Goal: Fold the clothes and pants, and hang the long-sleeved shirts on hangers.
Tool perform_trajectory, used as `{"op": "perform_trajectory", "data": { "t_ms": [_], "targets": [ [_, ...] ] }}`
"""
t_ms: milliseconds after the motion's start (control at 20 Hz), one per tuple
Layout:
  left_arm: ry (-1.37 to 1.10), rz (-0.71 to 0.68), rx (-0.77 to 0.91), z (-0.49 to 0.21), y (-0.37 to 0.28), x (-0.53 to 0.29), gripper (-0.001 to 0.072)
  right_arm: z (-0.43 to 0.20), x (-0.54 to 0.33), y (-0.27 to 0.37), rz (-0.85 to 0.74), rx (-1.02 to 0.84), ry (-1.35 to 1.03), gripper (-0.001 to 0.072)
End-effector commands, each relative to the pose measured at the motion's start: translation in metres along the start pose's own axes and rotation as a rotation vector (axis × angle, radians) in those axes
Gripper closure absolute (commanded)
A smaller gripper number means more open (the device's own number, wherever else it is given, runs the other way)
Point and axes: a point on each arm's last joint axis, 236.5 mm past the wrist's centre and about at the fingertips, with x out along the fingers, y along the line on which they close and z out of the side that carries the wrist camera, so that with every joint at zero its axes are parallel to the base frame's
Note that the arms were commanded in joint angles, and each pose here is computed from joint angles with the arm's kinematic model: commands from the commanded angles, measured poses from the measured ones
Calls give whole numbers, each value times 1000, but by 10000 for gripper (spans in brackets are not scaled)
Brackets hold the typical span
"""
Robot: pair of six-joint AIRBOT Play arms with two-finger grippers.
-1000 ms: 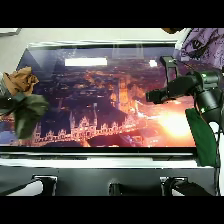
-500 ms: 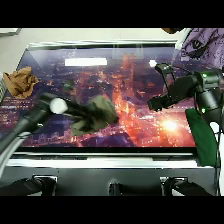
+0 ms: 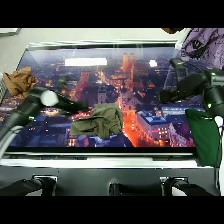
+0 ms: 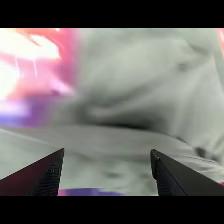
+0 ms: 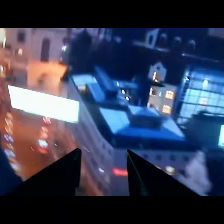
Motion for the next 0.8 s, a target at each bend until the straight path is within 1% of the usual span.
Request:
{"op": "perform_trajectory", "data": {
  "t_ms": [0,50,100,150,350,550,600,700,750],
  "targets": [
    [-86,34,52,29,56,-52,99,21,40,21,340,334,-15,345],
    [-102,45,17,35,69,-58,99,19,59,39,418,350,22,340],
    [-110,54,-9,39,80,-60,100,12,77,54,464,348,69,290],
    [-115,63,-32,42,89,-62,99,3,96,72,498,336,123,254],
    [-123,71,-58,46,99,-64,100,-37,156,131,529,260,265,251],
    [-123,71,-62,46,99,-64,100,-64,181,168,537,217,331,255],
    [-116,72,-63,44,99,-64,100,-66,183,173,542,216,332,266],
    [-61,85,-93,31,103,-62,99,-64,186,177,539,214,319,345],
    [-38,92,-108,26,108,-60,96,-63,187,176,536,215,311,471]
  ]
}}
